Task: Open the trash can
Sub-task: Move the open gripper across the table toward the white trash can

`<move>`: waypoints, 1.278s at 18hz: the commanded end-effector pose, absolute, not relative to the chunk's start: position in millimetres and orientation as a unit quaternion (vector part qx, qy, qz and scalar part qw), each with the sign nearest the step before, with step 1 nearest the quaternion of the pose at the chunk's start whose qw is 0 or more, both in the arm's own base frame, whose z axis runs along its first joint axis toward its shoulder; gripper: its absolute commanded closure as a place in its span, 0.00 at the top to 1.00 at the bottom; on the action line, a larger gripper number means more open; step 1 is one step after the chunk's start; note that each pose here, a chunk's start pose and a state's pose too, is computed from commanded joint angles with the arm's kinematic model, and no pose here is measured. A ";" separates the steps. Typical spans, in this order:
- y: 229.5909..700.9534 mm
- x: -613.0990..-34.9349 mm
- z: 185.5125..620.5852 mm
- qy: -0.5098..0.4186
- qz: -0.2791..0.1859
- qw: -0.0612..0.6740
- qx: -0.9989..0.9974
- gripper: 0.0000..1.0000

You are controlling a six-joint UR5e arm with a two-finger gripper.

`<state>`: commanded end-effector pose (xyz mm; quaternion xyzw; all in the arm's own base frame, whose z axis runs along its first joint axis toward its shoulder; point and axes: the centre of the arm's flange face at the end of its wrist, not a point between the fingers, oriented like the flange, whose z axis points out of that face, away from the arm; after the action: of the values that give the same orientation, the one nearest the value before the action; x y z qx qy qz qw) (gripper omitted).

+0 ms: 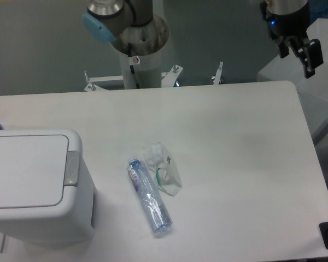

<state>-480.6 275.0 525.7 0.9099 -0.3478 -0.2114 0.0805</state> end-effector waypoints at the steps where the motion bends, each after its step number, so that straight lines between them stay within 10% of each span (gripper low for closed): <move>1: 277.0 -478.8 523.1 -0.351 -0.206 0.080 0.910 1.00; 13: 342.8 -418.5 524.6 -0.302 -0.192 -0.036 0.933 1.00; 23: 411.7 -367.3 536.9 -0.076 -0.111 -0.227 0.965 1.00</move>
<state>-367.3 411.7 536.9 0.9647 -0.0758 -0.1110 -0.2266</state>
